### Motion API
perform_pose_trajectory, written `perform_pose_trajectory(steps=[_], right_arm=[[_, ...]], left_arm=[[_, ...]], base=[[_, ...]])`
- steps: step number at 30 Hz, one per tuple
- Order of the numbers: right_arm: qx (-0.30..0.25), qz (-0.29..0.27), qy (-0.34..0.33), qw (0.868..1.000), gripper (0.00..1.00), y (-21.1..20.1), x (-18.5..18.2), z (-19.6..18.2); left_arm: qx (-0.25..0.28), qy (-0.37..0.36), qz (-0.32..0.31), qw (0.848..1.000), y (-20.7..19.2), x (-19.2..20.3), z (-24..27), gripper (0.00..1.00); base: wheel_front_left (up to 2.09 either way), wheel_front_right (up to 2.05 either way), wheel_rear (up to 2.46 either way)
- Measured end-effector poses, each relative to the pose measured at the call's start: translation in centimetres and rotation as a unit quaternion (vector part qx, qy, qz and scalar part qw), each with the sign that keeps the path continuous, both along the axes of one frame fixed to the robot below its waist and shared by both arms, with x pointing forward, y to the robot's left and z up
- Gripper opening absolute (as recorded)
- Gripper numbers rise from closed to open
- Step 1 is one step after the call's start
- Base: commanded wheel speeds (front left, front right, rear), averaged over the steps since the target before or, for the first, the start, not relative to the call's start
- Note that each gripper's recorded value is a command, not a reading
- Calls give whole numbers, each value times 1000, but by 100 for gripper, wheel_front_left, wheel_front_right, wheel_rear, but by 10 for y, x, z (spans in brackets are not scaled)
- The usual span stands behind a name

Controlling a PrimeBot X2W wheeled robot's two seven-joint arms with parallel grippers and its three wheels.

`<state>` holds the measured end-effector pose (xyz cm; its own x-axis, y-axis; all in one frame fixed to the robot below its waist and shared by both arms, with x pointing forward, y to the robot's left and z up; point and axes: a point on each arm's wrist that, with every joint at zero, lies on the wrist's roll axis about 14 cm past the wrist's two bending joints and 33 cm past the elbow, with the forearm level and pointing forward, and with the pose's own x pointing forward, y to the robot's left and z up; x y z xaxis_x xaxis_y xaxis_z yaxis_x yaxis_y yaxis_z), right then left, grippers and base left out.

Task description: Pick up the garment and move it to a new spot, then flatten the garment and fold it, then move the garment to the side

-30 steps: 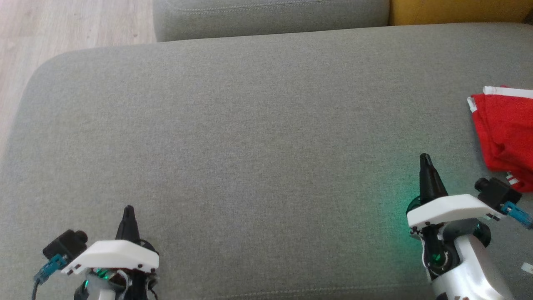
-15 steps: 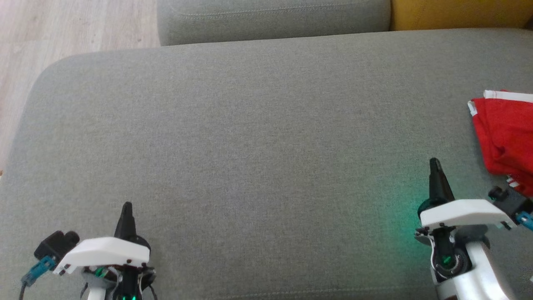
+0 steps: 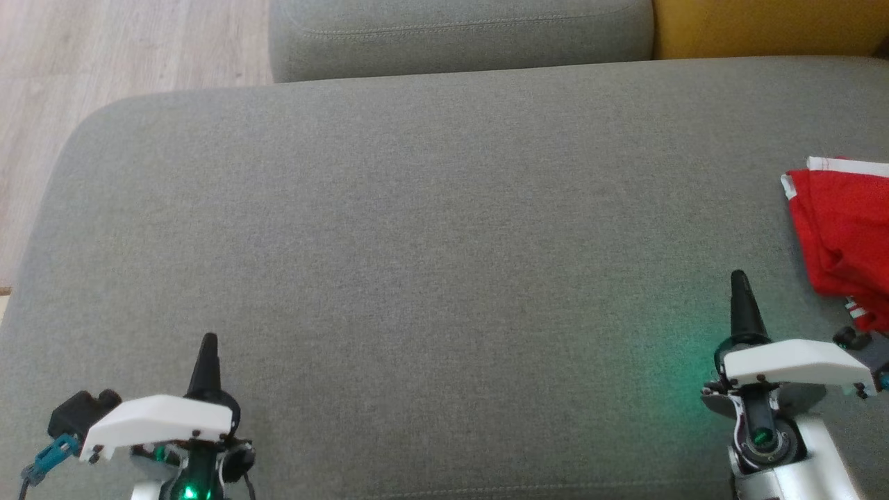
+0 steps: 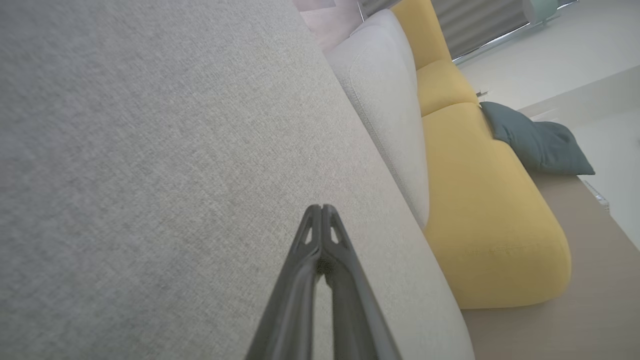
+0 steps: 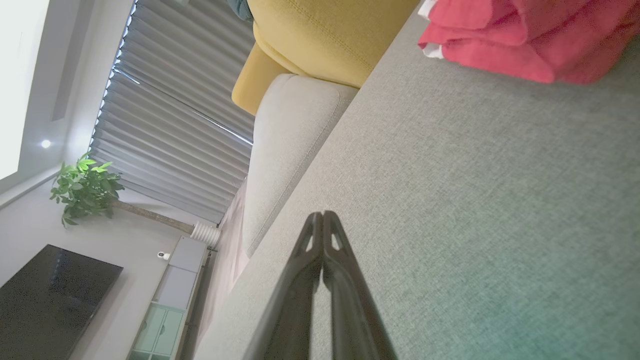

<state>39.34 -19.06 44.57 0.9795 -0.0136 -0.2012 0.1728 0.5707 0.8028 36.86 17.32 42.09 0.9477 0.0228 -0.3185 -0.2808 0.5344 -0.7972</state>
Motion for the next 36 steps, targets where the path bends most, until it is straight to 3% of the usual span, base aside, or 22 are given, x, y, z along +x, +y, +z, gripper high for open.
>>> perform_pose_trajectory(steps=[17,36], right_arm=[[99,-20,-22,995,0,-5,0,15],[207,-37,-47,976,0,-11,-5,29]], left_arm=[[-96,-25,11,995,0,1,13,0],[-198,-62,26,978,5,3,32,0]], base=[[0,0,0],[0,0,0]])
